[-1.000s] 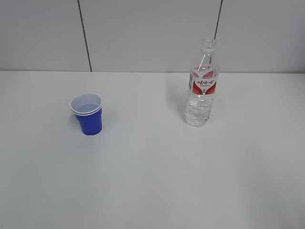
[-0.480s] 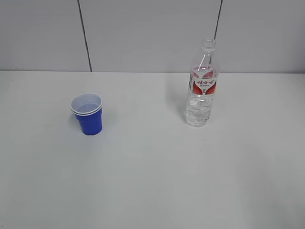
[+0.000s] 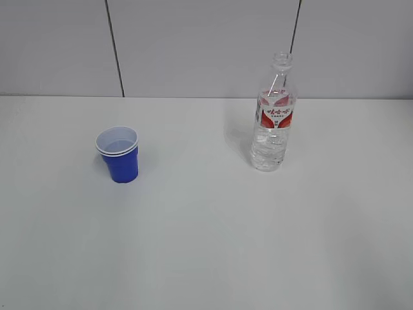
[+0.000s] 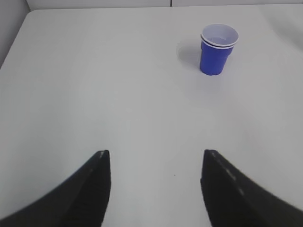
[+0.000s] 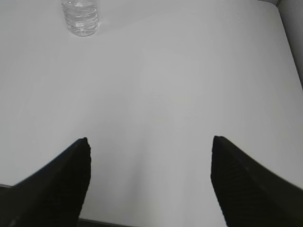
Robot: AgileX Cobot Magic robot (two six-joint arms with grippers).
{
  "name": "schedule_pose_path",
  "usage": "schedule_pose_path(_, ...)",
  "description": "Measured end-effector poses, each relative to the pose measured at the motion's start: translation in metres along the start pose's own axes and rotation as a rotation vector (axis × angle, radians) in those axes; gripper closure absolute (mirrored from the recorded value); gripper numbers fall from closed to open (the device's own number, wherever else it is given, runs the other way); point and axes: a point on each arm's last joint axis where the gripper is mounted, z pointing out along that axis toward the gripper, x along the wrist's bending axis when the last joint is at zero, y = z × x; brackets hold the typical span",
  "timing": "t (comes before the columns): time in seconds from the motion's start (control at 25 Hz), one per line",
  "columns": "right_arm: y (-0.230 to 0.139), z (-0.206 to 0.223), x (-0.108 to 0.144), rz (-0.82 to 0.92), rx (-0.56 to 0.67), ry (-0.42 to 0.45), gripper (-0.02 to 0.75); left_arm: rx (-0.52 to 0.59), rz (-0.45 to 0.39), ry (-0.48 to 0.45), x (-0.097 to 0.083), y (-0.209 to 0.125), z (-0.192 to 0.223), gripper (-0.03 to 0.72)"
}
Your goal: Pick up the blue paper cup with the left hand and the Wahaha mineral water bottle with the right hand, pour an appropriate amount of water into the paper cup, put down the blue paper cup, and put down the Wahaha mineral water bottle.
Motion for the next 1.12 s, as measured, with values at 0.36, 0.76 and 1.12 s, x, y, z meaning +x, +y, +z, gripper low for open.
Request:
schedule_pose_path(0.36,-0.0001,-0.0003,0.0003,0.014,0.005,-0.023,0.149,-0.002,-0.017,0.031,-0.0003,0.0,0.0001,0.23)
schedule_pose_path(0.76,-0.0005,-0.0014,0.0014,0.06,0.022,-0.099,0.149,-0.003,-0.022,0.039,-0.0004,0.0,0.0001,0.258)
schedule_pose_path(1.12,-0.0009,-0.0028,0.0031,0.126,0.046,-0.208,0.15,-0.003,-0.022,0.039,-0.0004,0.0,0.0001,0.265)
